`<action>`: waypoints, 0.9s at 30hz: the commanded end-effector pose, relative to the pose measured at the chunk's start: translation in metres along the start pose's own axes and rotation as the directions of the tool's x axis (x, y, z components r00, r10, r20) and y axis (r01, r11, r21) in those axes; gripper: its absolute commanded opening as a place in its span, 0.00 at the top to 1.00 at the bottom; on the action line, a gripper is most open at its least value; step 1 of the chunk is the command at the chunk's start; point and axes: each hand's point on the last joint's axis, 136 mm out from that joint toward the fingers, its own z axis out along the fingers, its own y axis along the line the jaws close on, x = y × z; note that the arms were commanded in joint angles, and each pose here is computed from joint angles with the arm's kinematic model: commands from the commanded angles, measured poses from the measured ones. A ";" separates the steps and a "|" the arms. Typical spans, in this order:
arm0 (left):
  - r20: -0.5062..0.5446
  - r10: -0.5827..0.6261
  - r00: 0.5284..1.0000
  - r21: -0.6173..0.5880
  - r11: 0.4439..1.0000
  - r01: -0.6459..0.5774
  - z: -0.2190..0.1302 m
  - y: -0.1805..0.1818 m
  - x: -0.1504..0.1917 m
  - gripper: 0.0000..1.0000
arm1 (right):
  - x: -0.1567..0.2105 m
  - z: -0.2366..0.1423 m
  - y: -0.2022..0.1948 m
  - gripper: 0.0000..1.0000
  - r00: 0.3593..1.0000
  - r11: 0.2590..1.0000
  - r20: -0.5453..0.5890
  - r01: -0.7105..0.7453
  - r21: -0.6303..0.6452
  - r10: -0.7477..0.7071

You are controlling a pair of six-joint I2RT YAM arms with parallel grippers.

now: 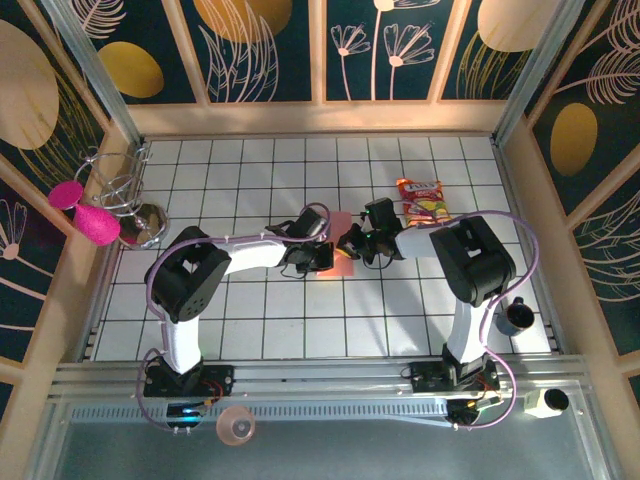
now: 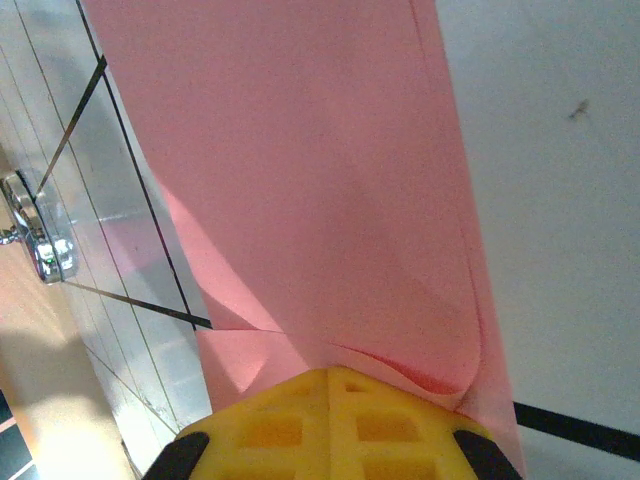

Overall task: Fold a paper plane with a square sheet of paper (pick it up from the middle)
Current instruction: Fold the triangle a second time at the center of the table.

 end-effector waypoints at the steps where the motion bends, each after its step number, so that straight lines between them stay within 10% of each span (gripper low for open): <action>1: -0.036 0.022 0.999 -0.041 0.999 -0.023 0.004 0.008 0.009 1.00 | 0.017 0.006 -0.080 1.00 0.995 0.961 -0.007 -0.092 0.259 0.097; 27: -0.180 0.006 0.984 -0.046 0.999 -0.014 -0.004 0.065 0.085 1.00 | 0.019 0.005 -0.086 1.00 0.996 0.955 -0.014 -0.081 0.286 0.088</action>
